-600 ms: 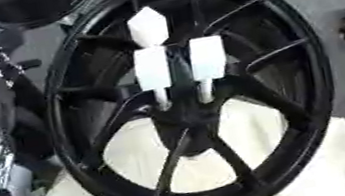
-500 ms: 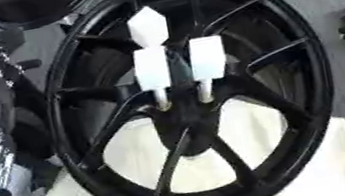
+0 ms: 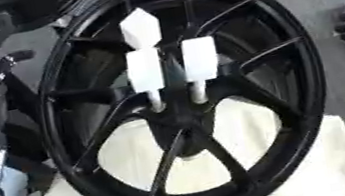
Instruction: Pull the pin out of the wheel hub.
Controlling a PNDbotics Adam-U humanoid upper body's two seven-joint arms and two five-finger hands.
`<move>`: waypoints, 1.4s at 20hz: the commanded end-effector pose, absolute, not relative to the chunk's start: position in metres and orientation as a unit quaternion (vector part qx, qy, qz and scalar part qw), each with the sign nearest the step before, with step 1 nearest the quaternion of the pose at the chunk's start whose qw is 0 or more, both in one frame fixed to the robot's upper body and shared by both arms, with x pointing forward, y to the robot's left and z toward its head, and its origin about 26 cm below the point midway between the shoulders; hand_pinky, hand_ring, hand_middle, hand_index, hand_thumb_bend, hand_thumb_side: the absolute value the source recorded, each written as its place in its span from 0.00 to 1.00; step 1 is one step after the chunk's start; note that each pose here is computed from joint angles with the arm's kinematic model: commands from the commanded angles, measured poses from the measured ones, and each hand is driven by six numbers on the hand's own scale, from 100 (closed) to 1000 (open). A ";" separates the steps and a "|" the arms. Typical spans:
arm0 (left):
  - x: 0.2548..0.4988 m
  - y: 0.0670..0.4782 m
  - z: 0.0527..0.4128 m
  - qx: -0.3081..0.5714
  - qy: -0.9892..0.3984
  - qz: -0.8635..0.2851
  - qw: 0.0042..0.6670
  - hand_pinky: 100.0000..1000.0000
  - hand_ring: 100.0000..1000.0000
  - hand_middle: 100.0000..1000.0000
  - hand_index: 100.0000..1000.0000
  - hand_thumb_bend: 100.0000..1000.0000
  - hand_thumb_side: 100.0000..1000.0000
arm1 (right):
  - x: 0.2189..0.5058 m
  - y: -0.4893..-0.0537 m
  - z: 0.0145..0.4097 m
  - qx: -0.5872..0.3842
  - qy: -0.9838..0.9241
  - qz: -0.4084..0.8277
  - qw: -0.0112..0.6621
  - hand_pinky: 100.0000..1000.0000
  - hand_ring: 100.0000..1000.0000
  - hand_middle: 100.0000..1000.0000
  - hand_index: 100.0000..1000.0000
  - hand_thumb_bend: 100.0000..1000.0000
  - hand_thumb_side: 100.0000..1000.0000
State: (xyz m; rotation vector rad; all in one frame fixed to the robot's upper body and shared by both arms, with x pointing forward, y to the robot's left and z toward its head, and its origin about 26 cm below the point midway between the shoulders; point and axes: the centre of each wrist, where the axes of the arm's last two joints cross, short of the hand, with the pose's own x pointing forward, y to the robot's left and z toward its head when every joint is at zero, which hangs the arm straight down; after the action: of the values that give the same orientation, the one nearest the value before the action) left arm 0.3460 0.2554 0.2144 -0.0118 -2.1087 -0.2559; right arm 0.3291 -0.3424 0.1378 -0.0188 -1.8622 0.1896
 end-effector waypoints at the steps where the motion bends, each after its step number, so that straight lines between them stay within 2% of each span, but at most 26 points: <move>1: 0.337 0.259 0.248 0.008 -0.882 -0.152 0.446 0.65 0.91 0.81 0.75 0.00 0.72 | 0.327 -0.347 0.149 -0.023 -0.809 0.089 0.581 0.84 0.74 0.69 0.81 0.00 0.79; 3: 0.323 0.255 0.286 0.026 -0.887 -0.227 0.402 0.65 0.91 0.81 0.76 0.00 0.71 | 0.326 -0.348 0.148 -0.025 -0.807 0.093 0.582 0.84 0.74 0.69 0.81 0.00 0.79; 6: 0.304 0.247 0.325 0.053 -0.873 -0.314 0.369 0.66 0.90 0.81 0.77 0.00 0.68 | 0.326 -0.348 0.148 -0.027 -0.806 0.097 0.583 0.84 0.74 0.69 0.81 0.00 0.79; 13: 0.284 0.226 0.381 0.121 -0.811 -0.486 0.303 0.71 0.88 0.82 0.80 0.00 0.63 | 0.324 -0.349 0.146 -0.032 -0.802 0.105 0.587 0.84 0.74 0.69 0.81 0.00 0.80; 17: 0.275 0.205 0.398 0.135 -0.768 -0.563 0.274 0.73 0.87 0.81 0.82 0.00 0.58 | 0.323 -0.350 0.144 -0.035 -0.800 0.109 0.589 0.84 0.74 0.69 0.81 0.00 0.80; 18: 0.274 0.197 0.401 0.133 -0.756 -0.582 0.268 0.73 0.87 0.81 0.82 0.00 0.62 | 0.323 -0.350 0.143 -0.036 -0.799 0.110 0.590 0.84 0.74 0.69 0.81 0.00 0.80; 22: 0.265 0.163 0.407 0.133 -0.708 -0.648 0.245 0.73 0.85 0.80 0.83 0.00 0.65 | 0.321 -0.351 0.142 -0.039 -0.798 0.111 0.591 0.84 0.74 0.69 0.81 0.00 0.79; 28: 0.255 0.125 0.404 0.143 -0.652 -0.704 0.242 0.73 0.84 0.80 0.84 0.00 0.64 | 0.320 -0.352 0.141 -0.041 -0.796 0.112 0.593 0.84 0.74 0.69 0.81 0.00 0.79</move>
State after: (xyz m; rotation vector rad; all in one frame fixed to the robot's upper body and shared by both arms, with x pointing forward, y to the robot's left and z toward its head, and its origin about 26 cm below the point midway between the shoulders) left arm 0.2598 0.1278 0.4008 0.3573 -1.7970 -1.9068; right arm 0.3215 -0.3488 0.1270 -0.0682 -1.8196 0.2227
